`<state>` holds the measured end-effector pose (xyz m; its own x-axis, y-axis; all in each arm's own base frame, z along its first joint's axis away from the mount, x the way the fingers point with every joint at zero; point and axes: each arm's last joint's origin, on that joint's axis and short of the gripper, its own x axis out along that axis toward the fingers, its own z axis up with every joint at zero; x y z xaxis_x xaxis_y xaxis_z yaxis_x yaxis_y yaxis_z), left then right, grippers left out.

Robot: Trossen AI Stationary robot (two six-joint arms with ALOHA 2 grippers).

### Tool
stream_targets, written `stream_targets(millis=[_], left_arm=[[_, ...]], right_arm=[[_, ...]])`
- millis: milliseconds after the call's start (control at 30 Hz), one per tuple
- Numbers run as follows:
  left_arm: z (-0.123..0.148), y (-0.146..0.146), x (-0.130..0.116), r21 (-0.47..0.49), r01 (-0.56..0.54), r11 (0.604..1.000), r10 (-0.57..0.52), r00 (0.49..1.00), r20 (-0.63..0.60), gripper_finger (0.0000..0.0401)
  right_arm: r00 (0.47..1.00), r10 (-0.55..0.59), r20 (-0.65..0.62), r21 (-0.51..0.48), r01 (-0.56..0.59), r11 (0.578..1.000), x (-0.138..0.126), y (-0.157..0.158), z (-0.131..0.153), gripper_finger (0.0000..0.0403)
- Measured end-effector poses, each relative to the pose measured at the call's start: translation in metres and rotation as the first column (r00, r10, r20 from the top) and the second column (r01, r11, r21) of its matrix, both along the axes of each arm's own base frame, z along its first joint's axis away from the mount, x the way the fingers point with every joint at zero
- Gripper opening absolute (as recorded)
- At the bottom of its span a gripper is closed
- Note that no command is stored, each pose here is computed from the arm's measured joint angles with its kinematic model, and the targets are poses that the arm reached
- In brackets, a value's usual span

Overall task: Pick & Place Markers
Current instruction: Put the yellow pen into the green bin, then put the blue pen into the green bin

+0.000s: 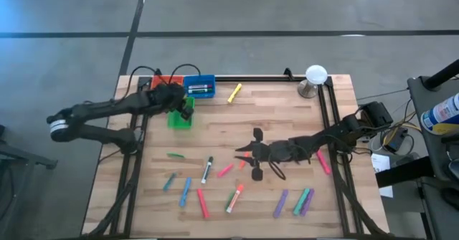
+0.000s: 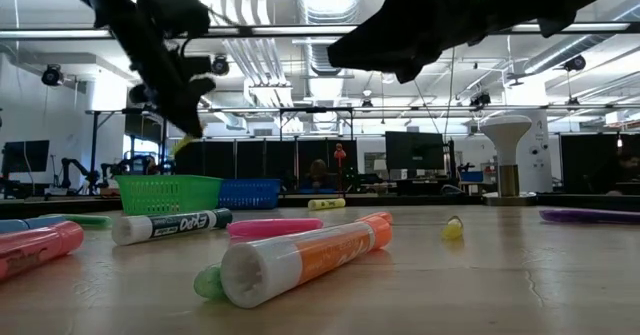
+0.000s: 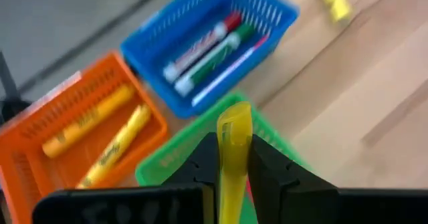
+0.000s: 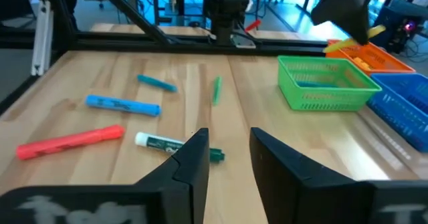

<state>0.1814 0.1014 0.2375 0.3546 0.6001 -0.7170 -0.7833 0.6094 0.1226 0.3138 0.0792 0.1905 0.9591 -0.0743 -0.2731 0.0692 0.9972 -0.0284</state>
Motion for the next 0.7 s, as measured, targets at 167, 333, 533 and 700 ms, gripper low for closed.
stream_targets(millis=[167, 333, 533, 700], left_arm=[[-0.027, 0.002, -0.006, -0.075, -0.009, 0.997, 0.004, 0.998, -0.065, 0.0045], [-0.046, 0.0, -0.009, -0.117, -0.043, 0.992, 0.031, 0.994, -0.105, 0.0077], [-0.052, -0.001, -0.008, -0.178, -0.028, 0.984, 0.004, 0.99, -0.137, 0.0137], [-0.03, -0.006, -0.009, -0.202, -0.031, 0.979, -0.001, 0.988, -0.157, 0.0134]], right_arm=[[1.0, 0.001, -0.001, -0.004, -0.001, 1.0, 0.0, 0.0, 0.0, 0.0098], [1.0, 0.003, -0.002, -0.011, -0.003, 1.0, 0.0, 0.0, 0.0, 0.0102], [1.0, 0.003, -0.001, -0.011, -0.003, 1.0, 0.0, 0.0, 0.0, 0.0095], [1.0, 0.003, -0.001, -0.011, -0.003, 1.0, 0.0, 0.0, 0.0, 0.0094]])
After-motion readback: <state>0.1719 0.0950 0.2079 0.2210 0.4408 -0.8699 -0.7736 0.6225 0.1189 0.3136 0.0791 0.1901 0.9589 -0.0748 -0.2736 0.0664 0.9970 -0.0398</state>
